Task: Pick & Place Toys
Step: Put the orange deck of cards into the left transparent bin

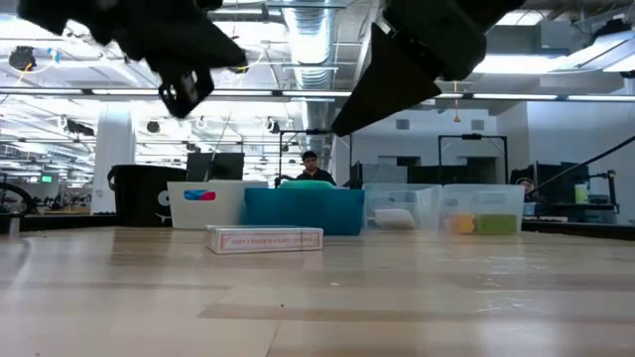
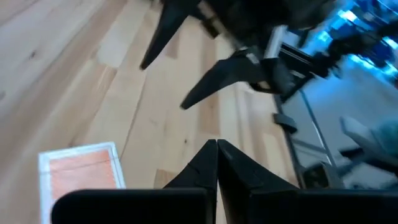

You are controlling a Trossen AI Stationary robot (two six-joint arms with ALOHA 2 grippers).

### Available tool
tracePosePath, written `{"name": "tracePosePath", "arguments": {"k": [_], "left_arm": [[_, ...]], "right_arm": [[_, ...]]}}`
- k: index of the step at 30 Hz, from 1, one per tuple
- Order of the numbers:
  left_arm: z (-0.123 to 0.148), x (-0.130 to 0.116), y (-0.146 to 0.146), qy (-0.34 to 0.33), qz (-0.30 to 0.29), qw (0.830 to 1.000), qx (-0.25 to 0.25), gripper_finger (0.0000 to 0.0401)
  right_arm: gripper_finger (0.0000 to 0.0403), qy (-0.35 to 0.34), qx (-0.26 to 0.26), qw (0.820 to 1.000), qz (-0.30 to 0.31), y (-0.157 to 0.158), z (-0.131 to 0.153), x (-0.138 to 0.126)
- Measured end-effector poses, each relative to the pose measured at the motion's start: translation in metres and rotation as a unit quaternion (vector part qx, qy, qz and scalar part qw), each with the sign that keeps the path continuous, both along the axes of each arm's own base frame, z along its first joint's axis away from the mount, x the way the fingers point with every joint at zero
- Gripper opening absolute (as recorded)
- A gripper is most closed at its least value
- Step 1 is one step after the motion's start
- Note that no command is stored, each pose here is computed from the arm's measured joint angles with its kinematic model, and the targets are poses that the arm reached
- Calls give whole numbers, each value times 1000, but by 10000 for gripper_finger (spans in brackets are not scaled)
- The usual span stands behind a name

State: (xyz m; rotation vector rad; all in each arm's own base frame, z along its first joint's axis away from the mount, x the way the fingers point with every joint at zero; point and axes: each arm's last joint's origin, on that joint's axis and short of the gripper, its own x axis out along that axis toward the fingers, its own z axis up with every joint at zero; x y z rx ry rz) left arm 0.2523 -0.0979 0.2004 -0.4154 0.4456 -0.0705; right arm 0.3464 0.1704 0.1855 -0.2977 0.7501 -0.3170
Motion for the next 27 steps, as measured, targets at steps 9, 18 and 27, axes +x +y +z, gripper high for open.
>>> {"name": "tracePosePath", "arguments": {"k": [9, 18, 27], "left_arm": [[-71, 25, -28, 26, 78, 996, -36, 0], [-104, 25, -29, 81, 107, 989, -56, 0], [-112, 17, -30, 136, 121, 983, -36, 0]], "right_arm": [[234, 0, 0, 1000, -1, 0, 0, 0], [234, 0, -1, 1000, -2, 0, 0, 0], [234, -1, 7, 1000, -8, 0, -1, -1]]}}
